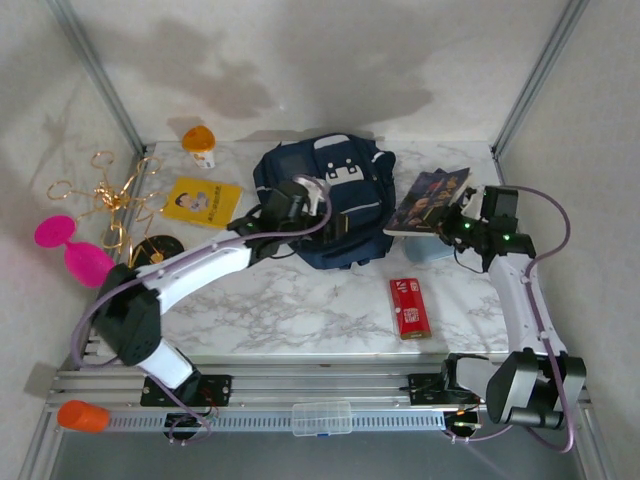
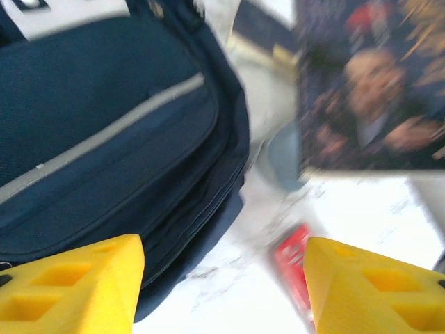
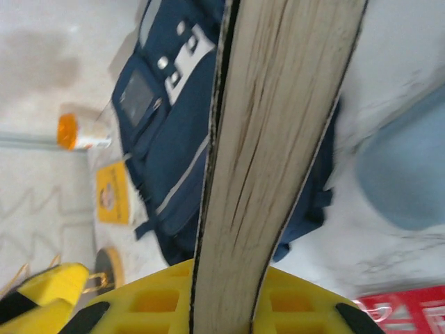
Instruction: Pack books, pencil case, and school supplies into a backpack
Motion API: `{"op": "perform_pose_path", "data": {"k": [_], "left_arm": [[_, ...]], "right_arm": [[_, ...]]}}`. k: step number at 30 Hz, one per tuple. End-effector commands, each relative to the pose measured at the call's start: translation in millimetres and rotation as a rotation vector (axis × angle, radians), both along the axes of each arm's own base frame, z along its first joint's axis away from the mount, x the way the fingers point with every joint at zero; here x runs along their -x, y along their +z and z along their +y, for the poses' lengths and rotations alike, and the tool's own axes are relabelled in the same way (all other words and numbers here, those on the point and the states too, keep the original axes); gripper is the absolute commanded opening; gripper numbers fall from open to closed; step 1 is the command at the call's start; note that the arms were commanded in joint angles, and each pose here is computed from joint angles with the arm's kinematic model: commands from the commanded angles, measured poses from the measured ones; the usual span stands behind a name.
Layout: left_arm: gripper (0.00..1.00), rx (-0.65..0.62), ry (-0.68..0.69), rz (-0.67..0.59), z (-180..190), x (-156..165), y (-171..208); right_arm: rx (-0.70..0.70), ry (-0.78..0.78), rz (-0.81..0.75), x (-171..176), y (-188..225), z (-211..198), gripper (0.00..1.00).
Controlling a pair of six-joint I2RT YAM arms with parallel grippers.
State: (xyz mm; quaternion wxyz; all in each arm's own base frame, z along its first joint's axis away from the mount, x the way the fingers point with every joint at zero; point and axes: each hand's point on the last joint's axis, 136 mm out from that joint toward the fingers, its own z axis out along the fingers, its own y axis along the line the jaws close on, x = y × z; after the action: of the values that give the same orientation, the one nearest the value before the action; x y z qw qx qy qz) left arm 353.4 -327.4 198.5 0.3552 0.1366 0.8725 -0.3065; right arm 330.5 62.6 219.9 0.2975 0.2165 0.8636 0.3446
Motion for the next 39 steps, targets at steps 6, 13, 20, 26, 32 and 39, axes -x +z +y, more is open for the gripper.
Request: {"op": "perform_pose_path", "data": {"k": [6, 13, 20, 26, 32, 39], "left_arm": [[0.61, -0.257, -0.264, -0.016, -44.3, -8.0, -62.1], [0.58, -0.347, -0.314, 0.041, -55.8, -27.9, -98.3], [0.49, -0.376, -0.332, 0.074, -56.7, -40.8, -111.9], [0.45, -0.344, -0.307, 0.104, -46.7, -58.8, -111.2], [0.42, -0.301, -0.306, 0.137, -45.5, -57.2, -112.7], [0.29, -0.272, -0.318, 0.164, -51.6, -56.1, -124.4]], "right_arm": [[0.112, -0.109, -0.069, 0.8, 16.4, -41.4, 0.0], [0.08, -0.095, -0.067, 0.8, 12.1, -37.7, 0.0], [0.048, -0.08, -0.061, -1.1, 5.3, -34.1, 0.0], [0.033, -0.068, -0.073, -2.4, 8.1, -31.9, 0.0], [0.029, -0.065, -0.077, -3.1, 7.9, -31.6, 0.0], [0.019, -0.057, -0.079, -3.9, 8.5, -29.9, 0.0]]}}
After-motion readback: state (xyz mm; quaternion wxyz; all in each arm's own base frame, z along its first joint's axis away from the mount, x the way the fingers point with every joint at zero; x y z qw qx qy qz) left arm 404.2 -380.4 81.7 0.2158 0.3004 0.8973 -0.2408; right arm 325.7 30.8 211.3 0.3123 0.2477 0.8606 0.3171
